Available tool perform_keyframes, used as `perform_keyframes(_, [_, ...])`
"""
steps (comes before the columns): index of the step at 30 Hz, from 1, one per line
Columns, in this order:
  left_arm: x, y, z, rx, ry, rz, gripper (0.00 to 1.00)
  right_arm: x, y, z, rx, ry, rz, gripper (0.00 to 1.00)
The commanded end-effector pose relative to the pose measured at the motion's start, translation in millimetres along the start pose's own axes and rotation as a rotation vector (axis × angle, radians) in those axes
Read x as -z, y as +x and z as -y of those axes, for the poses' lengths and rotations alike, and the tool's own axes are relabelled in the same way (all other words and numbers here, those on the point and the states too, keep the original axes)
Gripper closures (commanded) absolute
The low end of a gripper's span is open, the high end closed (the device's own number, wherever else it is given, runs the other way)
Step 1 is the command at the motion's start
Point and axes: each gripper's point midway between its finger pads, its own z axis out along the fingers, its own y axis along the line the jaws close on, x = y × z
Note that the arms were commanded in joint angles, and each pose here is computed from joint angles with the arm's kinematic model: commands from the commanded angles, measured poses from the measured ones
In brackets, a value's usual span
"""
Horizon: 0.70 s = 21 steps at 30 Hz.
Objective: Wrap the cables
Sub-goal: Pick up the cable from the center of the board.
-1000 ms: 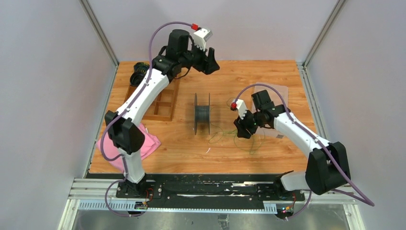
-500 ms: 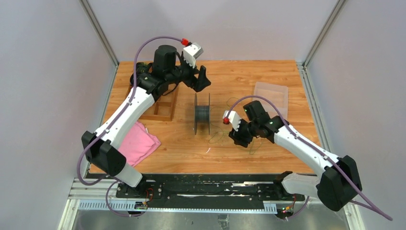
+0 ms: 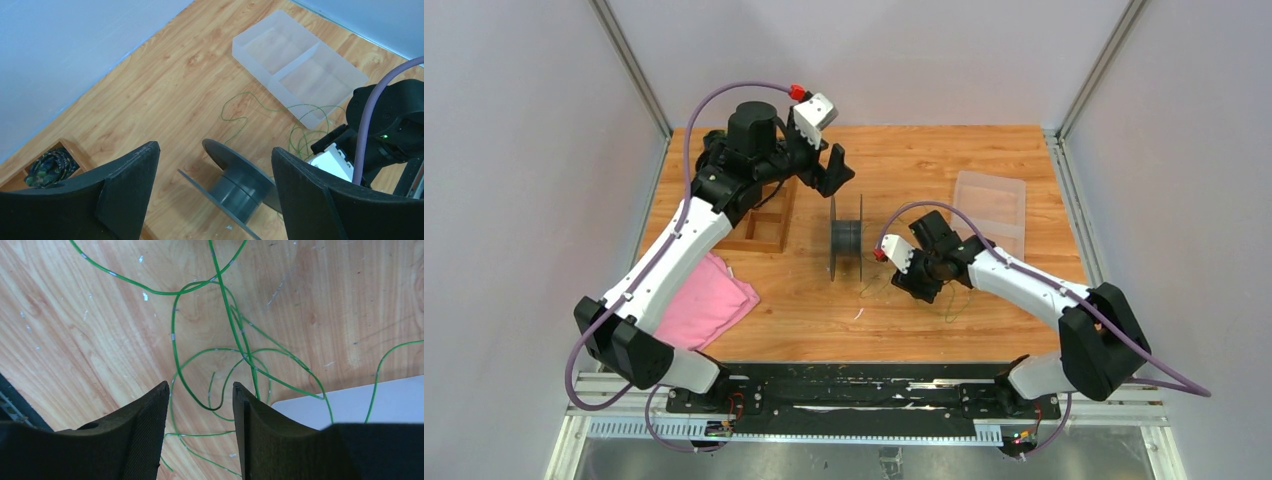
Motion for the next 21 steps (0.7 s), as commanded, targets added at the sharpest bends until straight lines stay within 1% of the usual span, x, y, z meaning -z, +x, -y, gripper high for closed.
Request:
perform_keyframes(1, [6,-4,-1,-0.040,-0.015,0.027,0.13,4,-22,17,0.052,0.075,0.040,0.52])
perform_keyframes(5, [7,0,-1,-0.047,-0.017,0.022,0.12,7,-30,22,0.059,0.092,0.059,0.63])
perform_keyframes(12, [10,-1,0,-0.060,-0.021,0.035,0.12,23,-45,22,0.070,0.099,0.125,0.89])
perform_keyframes(15, [9,0,0,-0.058,-0.017,0.033,0.12,28,-49,18,0.064,0.078,0.137,0.98])
perform_keyframes(18, [10,3,0,-0.058,-0.018,0.028,0.12,39,-56,14,0.037,0.053,0.155,0.99])
perform_keyframes(21, [11,4,1,-0.067,-0.015,0.027,0.12,65,-73,14,-0.024,0.046,0.224,0.99])
